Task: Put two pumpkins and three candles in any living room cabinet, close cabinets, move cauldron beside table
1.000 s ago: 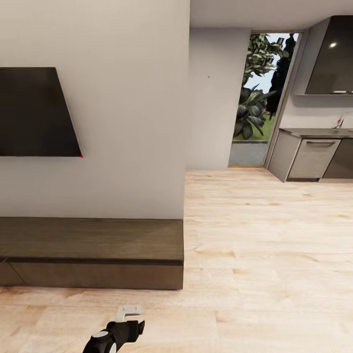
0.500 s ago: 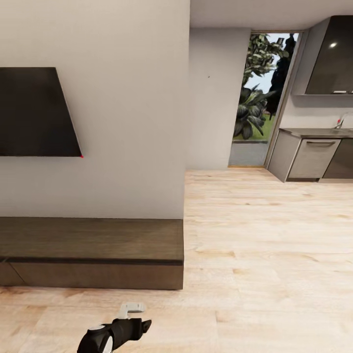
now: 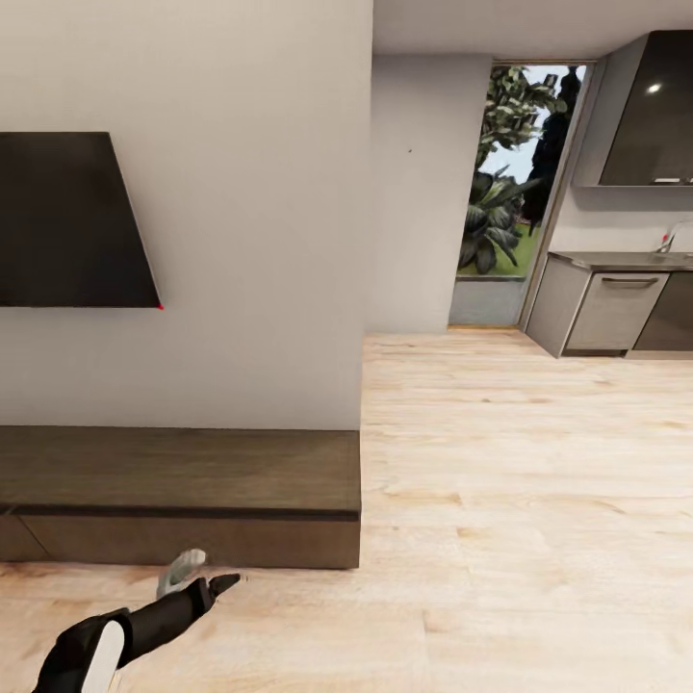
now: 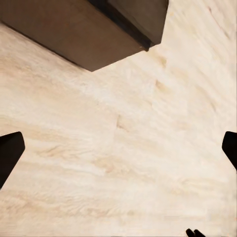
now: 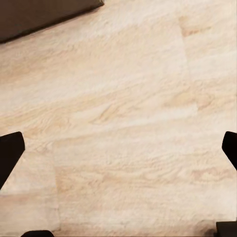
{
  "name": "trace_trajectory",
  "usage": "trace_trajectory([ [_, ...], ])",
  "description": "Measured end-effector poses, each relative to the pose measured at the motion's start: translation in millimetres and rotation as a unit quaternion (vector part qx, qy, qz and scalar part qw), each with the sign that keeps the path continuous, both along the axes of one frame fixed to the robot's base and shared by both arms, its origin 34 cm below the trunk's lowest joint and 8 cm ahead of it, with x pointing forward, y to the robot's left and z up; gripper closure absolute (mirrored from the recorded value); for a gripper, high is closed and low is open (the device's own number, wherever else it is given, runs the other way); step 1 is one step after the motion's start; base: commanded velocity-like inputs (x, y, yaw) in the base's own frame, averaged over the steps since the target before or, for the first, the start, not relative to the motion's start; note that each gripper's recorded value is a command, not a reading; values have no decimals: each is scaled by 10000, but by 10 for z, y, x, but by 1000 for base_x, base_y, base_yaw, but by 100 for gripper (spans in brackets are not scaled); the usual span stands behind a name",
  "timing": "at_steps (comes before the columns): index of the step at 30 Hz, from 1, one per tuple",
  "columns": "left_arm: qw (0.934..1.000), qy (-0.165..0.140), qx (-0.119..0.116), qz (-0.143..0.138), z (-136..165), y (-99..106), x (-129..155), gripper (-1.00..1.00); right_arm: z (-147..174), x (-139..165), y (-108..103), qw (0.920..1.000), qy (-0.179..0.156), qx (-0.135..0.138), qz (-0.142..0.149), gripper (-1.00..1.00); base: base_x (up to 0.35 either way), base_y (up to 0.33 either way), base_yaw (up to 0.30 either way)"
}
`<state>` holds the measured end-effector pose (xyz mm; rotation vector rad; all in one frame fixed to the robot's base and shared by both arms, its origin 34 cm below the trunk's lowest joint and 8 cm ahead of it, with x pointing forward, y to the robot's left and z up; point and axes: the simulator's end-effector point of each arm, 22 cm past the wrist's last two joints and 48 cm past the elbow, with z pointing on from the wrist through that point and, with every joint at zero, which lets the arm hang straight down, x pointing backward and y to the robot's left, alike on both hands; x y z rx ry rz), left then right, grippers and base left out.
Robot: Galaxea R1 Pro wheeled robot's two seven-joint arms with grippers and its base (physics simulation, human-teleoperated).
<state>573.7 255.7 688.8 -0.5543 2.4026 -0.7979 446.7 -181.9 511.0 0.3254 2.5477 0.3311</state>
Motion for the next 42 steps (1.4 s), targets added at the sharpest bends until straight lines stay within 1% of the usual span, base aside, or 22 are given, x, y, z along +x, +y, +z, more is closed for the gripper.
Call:
trace_trajectory([
  [1, 9999, 18, -67, 93, -6, 51, -2, -100, 28, 53, -9, 10000, -49, 36, -66, -100, 0, 0, 0],
  [3, 9993, 35, -187, 330, -24, 193, -1, -100, 177, 307, -58, 9986, -300, 205, -388, -100, 0, 0, 0],
  [4, 9991, 31, -203, 371, -26, 217, 1, -100, 218, 370, -72, 9979, -365, 254, -478, -100, 0, 0, 0],
  [6, 9986, -12, -221, 480, -28, 280, 15, -100, 366, 576, -114, 9942, -590, 441, -778, -100, 0, 0, 0],
  [7, 9984, -39, -218, 520, -46, 300, 24, -100, 417, 660, -129, 9925, -692, 506, -870, -100, 0, 0, 0],
  [10, 9980, -110, -197, 593, -91, 337, 46, -100, 508, 819, -152, 9894, -906, 595, -964, -100, 0, 0, 0],
  [12, 9978, -132, -195, 616, -124, 345, 51, -100, 588, 932, -150, 9874, -1080, 653, -959, -100, 0, 0, 0],
  [16, 9973, -176, -244, 667, -188, 307, 66, -100, 939, 1271, -84, 9789, -1660, 880, -802, -100, 0, 0, 0],
  [17, 9972, -183, -245, 679, -210, 300, 68, -100, 962, 1297, -72, 9779, -1712, 911, -777, -100, 0, 0, 0],
  [19, 9964, -258, -166, 787, -264, 313, 97, -100, 1066, 1385, -27, 9740, -1896, 1038, -680, -100, 0, 0, 0],
  [23, 9946, -242, 1, 1006, -465, 351, 86, -100, 1073, 1434, -11, 9715, -2006, 1095, -628, -100, 0, 0, 0],
  [26, 9930, -315, -25, 1138, -530, 368, 107, -100, 1031, 1438, -16, 9712, -2027, 1092, -606, -100, 0, 0, 0],
  [28, 9920, -353, -72, 1211, -561, 373, 121, -100, 989, 1437, -84, 9717, -2029, 1044, -602, -100, 0, 0, 0],
  [31, 9914, -354, -81, 1260, -623, 382, 120, -100, 958, 1453, -161, 9714, -2071, 995, -597, -100, 0, 0, 0],
  [34, 9911, -352, -81, 1280, -683, 385, 115, -100, 958, 1485, -187, 9700, -2141, 985, -589, -100, 0, 0, 0],
  [39, 9908, -371, -67, 1299, -772, 399, 111, -100, 906, 1503, -197, 9690, -2190, 988, -583, -100, 0, 0, 0],
  [42, 9908, -376, -65, 1301, -827, 399, 108, -100, 862, 1503, -169, 9684, -2201, 1012, -589, -100, 0, 0, 0],
])
